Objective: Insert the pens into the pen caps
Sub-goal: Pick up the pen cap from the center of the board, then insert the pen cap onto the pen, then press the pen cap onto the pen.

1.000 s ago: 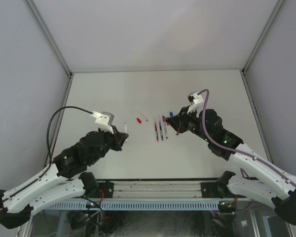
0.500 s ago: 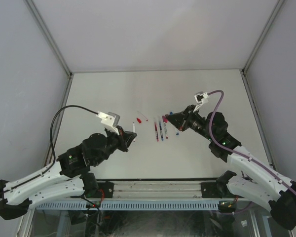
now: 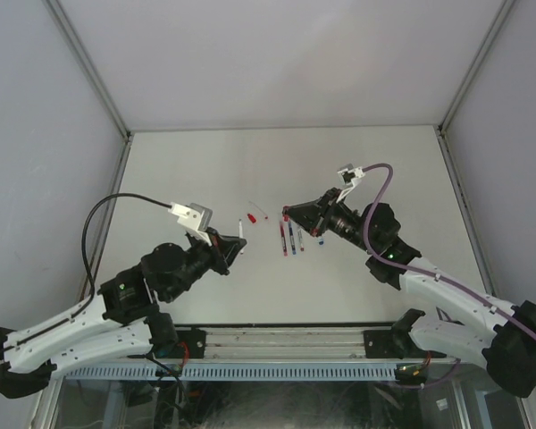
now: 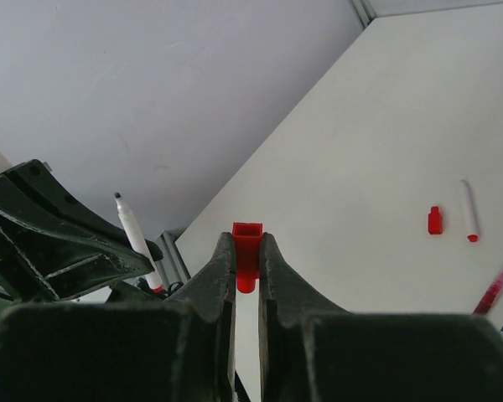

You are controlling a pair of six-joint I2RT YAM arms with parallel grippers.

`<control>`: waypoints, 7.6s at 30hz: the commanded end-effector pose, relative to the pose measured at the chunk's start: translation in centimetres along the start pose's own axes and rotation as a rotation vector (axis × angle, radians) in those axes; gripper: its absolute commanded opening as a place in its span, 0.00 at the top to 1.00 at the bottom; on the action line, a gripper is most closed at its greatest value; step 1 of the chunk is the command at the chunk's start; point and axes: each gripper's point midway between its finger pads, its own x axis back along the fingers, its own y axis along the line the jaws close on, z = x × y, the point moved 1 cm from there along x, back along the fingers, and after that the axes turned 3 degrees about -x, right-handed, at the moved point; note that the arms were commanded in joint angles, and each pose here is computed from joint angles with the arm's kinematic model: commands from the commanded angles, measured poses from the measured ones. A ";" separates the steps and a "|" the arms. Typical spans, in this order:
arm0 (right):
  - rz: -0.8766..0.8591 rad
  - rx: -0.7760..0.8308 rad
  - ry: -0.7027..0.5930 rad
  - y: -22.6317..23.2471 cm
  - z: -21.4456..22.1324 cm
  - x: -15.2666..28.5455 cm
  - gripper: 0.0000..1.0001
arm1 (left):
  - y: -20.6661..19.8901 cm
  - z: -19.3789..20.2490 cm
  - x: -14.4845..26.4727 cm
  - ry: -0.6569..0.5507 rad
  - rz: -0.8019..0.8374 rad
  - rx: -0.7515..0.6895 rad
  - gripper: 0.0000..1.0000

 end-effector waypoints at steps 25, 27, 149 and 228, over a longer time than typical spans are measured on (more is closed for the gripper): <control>-0.199 0.209 -0.123 10.0 -3.3 -5.0 1.00 | -0.4 -1.8 1.4 -0.150 0.090 0.011 1.00; -0.205 0.204 -0.131 10.3 -3.2 -5.1 1.00 | -0.4 -1.8 1.4 -0.153 0.090 0.011 1.00; -0.228 0.213 -0.044 10.5 4.9 -4.3 0.72 | -0.9 -2.0 1.4 -0.151 0.117 -0.015 1.00; -0.102 0.182 0.391 11.1 7.1 -5.1 1.00 | -1.6 -6.2 3.2 -0.264 0.149 0.003 1.00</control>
